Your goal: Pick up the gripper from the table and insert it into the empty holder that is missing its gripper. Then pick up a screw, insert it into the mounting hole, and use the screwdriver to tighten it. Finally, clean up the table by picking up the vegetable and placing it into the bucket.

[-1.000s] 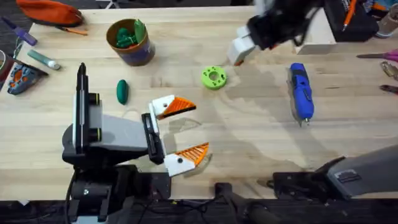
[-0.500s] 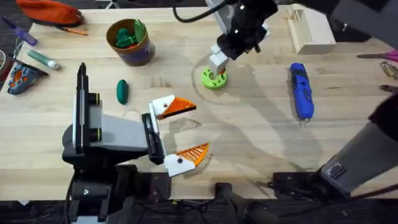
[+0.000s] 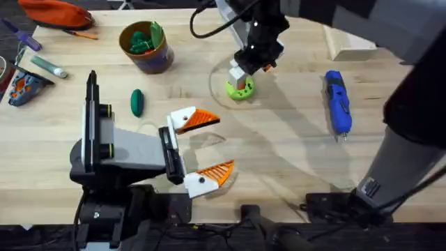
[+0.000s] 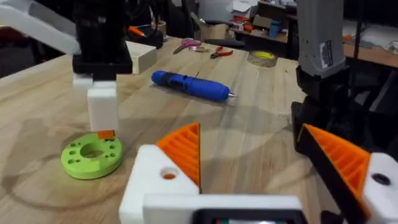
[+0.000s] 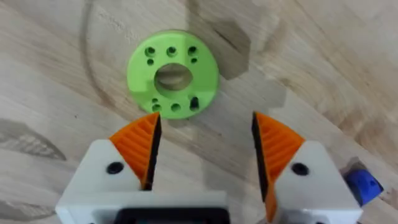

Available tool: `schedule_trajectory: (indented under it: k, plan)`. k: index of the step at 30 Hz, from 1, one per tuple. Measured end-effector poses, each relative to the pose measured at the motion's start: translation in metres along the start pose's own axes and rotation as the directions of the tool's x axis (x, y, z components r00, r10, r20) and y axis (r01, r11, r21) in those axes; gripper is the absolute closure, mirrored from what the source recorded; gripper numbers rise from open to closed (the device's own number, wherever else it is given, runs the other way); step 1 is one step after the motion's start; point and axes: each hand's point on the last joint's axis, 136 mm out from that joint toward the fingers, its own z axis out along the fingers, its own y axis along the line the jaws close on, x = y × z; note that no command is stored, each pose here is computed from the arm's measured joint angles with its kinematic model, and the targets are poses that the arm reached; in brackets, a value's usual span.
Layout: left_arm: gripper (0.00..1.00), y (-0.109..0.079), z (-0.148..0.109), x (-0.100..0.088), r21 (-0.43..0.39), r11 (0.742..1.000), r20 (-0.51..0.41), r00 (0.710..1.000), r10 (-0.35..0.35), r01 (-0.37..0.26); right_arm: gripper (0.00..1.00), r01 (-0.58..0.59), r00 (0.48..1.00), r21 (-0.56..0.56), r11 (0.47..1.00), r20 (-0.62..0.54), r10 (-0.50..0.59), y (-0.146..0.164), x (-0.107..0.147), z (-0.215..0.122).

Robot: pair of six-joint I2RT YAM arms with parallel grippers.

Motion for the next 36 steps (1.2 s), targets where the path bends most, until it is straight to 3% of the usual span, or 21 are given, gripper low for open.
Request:
schedule_trajectory:
  k: [32,36]
  plan:
    - [0.015,0.000,0.000,0.000,0.000,1.000,0.000,1.000,0.000,0.000,0.299,-0.055,0.998,-0.086,0.995,-0.008,0.055,0.018,-0.001,0.030]
    - [0.015,0.000,0.000,0.000,0.000,1.000,0.000,1.000,0.000,0.000,0.355,-0.055,0.998,-0.086,0.995,-0.004,0.055,0.018,-0.002,0.031]
